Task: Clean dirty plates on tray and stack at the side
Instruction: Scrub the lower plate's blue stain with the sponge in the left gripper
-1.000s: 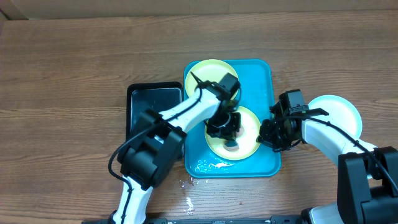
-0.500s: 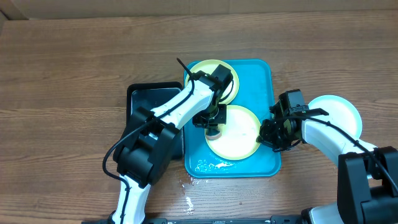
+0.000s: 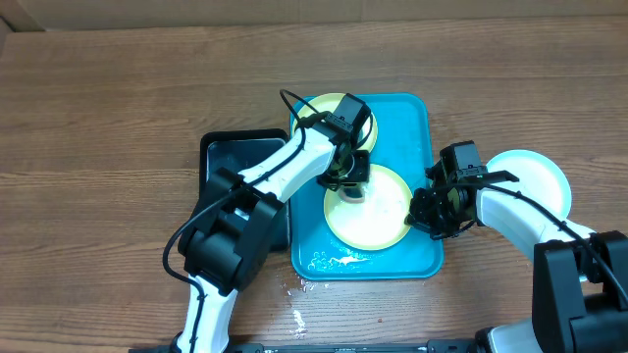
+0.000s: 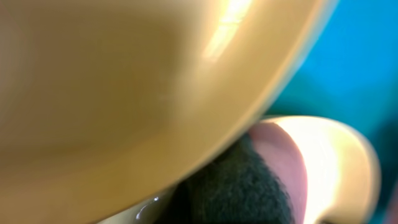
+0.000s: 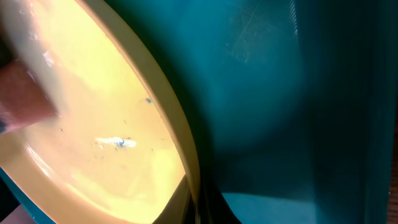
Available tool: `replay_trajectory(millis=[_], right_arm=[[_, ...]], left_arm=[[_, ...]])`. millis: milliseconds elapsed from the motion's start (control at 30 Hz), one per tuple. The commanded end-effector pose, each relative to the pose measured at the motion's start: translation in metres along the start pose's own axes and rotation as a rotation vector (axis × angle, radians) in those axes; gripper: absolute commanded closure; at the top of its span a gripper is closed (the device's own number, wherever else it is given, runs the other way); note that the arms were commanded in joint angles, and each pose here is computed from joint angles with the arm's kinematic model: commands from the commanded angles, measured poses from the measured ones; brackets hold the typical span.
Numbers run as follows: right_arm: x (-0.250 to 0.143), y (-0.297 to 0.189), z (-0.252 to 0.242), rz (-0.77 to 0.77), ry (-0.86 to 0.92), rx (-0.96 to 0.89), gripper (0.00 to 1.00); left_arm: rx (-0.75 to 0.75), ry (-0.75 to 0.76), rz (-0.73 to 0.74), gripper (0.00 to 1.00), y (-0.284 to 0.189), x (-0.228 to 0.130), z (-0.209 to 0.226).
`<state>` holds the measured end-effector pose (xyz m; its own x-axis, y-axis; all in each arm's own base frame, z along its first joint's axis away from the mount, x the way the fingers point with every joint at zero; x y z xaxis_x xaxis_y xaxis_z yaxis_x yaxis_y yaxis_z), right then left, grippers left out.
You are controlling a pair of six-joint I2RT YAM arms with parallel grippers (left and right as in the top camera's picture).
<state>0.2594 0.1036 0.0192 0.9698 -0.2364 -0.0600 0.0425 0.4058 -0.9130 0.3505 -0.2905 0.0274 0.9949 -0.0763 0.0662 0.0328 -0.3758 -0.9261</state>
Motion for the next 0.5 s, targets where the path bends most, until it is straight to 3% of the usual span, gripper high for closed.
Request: replay_trajectory(millis=[0, 267, 467], right_arm=[[-0.009, 0.011, -0.02, 0.031, 0.021, -0.082, 0.96], [-0.009, 0.011, -0.02, 0.031, 0.021, -0.082, 0.96], [-0.009, 0.011, -0.02, 0.031, 0.021, -0.082, 0.96]], left_arm=[[-0.105, 0.047, 0.143, 0.96, 0.031, -0.038, -0.019], [-0.135, 0.11, 0.227, 0.96, 0.048, -0.072, -0.045], [-0.141, 0.062, 0.338, 0.96, 0.059, -0.093, -0.039]])
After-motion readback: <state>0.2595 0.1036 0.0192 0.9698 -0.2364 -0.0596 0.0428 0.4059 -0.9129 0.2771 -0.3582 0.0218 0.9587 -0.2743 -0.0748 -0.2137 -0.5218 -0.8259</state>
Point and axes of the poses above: each gripper's point midway between its finger pads, its own y axis out along the fingers, its own z axis along the line the jaws close on, x = y × z, the point moved 2 cm from there along -y, back along the fingers
